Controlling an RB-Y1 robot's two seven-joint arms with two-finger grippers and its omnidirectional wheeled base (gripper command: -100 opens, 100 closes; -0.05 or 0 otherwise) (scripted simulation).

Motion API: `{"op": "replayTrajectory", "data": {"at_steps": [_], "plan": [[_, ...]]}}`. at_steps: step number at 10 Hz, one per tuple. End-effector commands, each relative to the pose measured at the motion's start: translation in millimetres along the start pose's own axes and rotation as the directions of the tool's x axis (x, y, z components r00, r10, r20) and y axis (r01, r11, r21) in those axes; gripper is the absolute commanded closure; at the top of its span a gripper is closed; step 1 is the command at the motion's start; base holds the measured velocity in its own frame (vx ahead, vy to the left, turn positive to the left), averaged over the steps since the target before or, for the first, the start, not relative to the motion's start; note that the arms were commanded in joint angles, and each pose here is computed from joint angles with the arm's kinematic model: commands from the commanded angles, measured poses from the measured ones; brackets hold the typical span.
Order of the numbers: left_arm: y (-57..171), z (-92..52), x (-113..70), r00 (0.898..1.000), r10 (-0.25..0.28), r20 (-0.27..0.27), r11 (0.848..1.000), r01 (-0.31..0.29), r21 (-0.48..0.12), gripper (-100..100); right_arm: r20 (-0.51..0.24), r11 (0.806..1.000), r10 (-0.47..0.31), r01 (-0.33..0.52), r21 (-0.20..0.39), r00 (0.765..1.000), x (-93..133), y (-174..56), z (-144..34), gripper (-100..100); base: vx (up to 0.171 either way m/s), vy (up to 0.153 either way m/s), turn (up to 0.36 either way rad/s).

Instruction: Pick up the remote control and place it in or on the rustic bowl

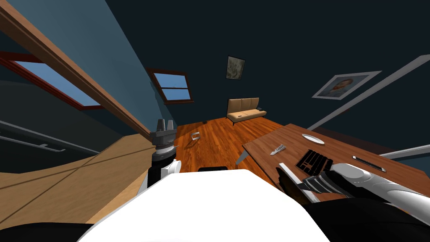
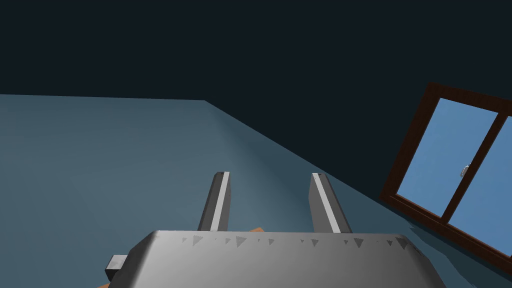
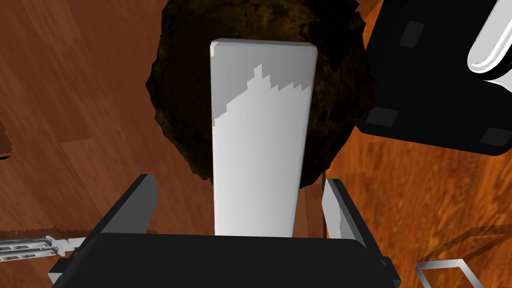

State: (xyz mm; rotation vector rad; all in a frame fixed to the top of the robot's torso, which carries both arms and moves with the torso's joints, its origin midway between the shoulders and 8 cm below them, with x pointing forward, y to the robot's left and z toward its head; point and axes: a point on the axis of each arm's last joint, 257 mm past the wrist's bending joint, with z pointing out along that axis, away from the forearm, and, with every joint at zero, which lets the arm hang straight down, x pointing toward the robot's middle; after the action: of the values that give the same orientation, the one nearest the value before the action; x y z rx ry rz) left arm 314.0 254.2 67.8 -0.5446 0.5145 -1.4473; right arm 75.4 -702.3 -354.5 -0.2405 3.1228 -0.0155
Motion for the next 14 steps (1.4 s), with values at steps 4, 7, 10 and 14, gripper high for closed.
{"op": "replayTrajectory", "data": {"at_steps": [4, 7, 10, 14], "plan": [[0.0, 0.0, 0.0, 1.000, 0.000, 0.000, 1.000, 0.000, 0.000, 0, 0.002, 1.000, -0.012, 0.012, -0.001, 1.000, -13.4, -5.8, -21.1, -100, -0.010, 0.008, -0.031], [0.0, 0.0, 0.0, 1.000, 0.000, 0.000, 1.000, 0.000, 0.000, 0, 0.003, 1.000, -0.024, 0.024, -0.002, 1.000, -26.4, -10.4, -42.5, -100, -0.022, 0.016, -0.032], [0.0, 0.0, 0.0, 1.000, 0.000, 0.000, 1.000, 0.000, 0.000, 0, 0.003, 1.000, -0.028, 0.028, -0.002, 1.000, -29.6, -10.9, -47.4, 0, -0.011, 0.007, -0.025], [0.0, 0.0, 0.0, 1.000, 0.000, 0.000, 1.000, 0.000, 0.000, 0, 0.003, 1.000, -0.028, 0.028, -0.002, 1.000, -29.5, -10.9, -47.3, 0, 0.000, 0.000, 0.000]]}}
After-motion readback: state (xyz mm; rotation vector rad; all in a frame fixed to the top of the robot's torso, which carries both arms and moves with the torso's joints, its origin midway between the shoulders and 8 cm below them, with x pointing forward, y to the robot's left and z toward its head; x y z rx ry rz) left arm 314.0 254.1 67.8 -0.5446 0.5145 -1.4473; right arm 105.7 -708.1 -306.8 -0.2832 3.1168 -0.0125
